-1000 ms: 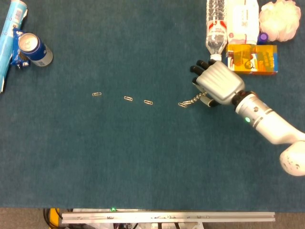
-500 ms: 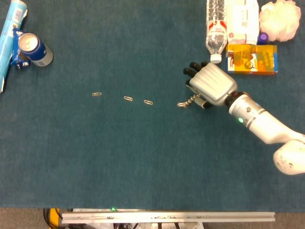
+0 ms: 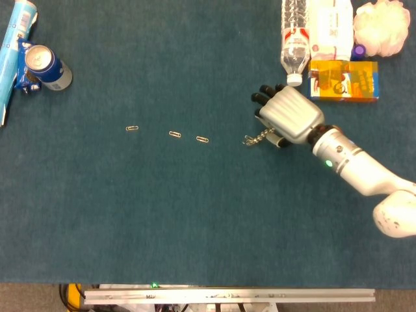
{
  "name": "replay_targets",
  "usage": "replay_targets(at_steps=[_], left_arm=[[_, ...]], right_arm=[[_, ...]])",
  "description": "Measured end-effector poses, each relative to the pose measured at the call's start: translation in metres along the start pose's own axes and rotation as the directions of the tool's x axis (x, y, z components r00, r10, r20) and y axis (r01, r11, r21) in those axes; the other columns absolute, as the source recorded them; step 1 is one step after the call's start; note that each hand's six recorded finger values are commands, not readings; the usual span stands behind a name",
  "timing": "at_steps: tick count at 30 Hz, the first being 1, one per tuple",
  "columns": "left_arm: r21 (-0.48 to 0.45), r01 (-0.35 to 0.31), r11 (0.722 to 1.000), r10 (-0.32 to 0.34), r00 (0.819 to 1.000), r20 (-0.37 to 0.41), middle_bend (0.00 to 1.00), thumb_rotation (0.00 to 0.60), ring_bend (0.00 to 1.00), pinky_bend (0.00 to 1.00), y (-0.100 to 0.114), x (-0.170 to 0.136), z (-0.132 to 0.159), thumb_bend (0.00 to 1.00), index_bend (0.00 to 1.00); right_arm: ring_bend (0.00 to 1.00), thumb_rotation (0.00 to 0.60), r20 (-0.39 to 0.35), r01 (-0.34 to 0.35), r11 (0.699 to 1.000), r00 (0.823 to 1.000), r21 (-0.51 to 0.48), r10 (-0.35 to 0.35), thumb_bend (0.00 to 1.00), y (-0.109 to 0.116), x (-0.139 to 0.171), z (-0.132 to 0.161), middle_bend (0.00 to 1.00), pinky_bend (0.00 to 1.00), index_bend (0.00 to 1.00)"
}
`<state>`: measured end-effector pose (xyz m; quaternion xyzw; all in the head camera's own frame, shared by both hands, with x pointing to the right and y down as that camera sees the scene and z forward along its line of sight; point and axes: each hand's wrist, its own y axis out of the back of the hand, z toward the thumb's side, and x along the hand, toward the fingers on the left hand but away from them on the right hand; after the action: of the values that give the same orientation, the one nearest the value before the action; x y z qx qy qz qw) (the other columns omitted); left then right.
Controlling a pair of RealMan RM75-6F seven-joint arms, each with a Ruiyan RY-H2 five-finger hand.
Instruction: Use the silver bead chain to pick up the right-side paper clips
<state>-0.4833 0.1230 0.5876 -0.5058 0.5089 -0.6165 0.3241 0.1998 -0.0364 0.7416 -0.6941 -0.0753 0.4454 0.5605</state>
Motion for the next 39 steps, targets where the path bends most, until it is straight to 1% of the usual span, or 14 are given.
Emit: replay_targets(at_steps=[6, 10, 22, 26, 28, 31, 33, 35, 37, 39], left_arm=[[0.005, -0.001, 1.000, 0.001, 1.000, 0.002, 0.36, 0.600, 0.30, 0.43, -0.001, 0.000, 0.001, 0.12, 0.38], [0.011, 0.003, 1.000, -0.003, 1.000, 0.003, 0.36, 0.600, 0.30, 0.43, -0.002, 0.001, 0.002, 0.13, 0.38], [0.018, 0.007, 1.000, -0.007, 1.000, 0.002, 0.36, 0.600, 0.30, 0.43, -0.004, 0.002, 0.003, 0.12, 0.38], [0.020, 0.009, 1.000, -0.009, 1.000, 0.002, 0.36, 0.600, 0.30, 0.43, -0.005, 0.003, 0.003, 0.12, 0.38], [0.021, 0.011, 1.000, -0.011, 1.000, 0.003, 0.36, 0.600, 0.30, 0.43, -0.005, 0.003, 0.004, 0.12, 0.38], [0.022, 0.014, 1.000, -0.014, 1.000, 0.004, 0.36, 0.600, 0.30, 0.43, -0.006, 0.003, 0.004, 0.12, 0.38], [0.024, 0.018, 1.000, -0.018, 1.000, 0.005, 0.36, 0.600, 0.30, 0.43, -0.007, 0.004, 0.005, 0.12, 0.38], [0.027, 0.020, 0.999, -0.020, 1.000, 0.008, 0.36, 0.600, 0.30, 0.43, -0.008, 0.004, 0.006, 0.12, 0.38], [0.029, 0.023, 0.999, -0.023, 1.000, 0.012, 0.36, 0.600, 0.30, 0.43, -0.009, 0.004, 0.007, 0.12, 0.38], [0.031, 0.025, 0.999, -0.026, 1.000, 0.015, 0.36, 0.600, 0.30, 0.43, -0.010, 0.004, 0.008, 0.12, 0.38]], right_arm=[[0.18, 0.600, 0.023, 0.019, 1.000, 1.000, 0.006, -0.019, 0.32, 0.002, 0.018, -0.011, 0.26, 0.34, 0.61], [0.18, 0.600, 0.041, 0.016, 1.000, 0.999, 0.008, -0.016, 0.32, -0.002, 0.032, -0.019, 0.25, 0.34, 0.61], [0.18, 0.600, 0.084, -0.022, 1.000, 0.996, -0.020, 0.024, 0.32, -0.029, 0.054, -0.033, 0.26, 0.34, 0.61], [0.18, 0.600, 0.097, -0.045, 0.999, 0.994, -0.024, 0.047, 0.31, -0.037, 0.059, -0.038, 0.26, 0.34, 0.60], [0.18, 0.600, 0.105, -0.049, 0.998, 0.993, -0.027, 0.052, 0.27, -0.039, 0.062, -0.040, 0.26, 0.34, 0.53], [0.18, 0.600, 0.118, -0.051, 0.998, 0.992, -0.024, 0.053, 0.19, -0.040, 0.068, -0.044, 0.26, 0.34, 0.40], [0.18, 0.600, 0.128, -0.048, 0.999, 0.990, -0.023, 0.050, 0.15, -0.039, 0.074, -0.046, 0.26, 0.34, 0.30], [0.18, 0.600, 0.137, -0.044, 0.999, 0.989, -0.023, 0.047, 0.12, -0.038, 0.079, -0.048, 0.26, 0.34, 0.23], [0.18, 0.600, 0.148, -0.038, 0.999, 0.988, -0.024, 0.041, 0.11, -0.037, 0.086, -0.050, 0.26, 0.34, 0.16], [0.18, 0.600, 0.159, -0.032, 0.999, 0.987, -0.025, 0.035, 0.11, -0.036, 0.093, -0.053, 0.26, 0.34, 0.14]])
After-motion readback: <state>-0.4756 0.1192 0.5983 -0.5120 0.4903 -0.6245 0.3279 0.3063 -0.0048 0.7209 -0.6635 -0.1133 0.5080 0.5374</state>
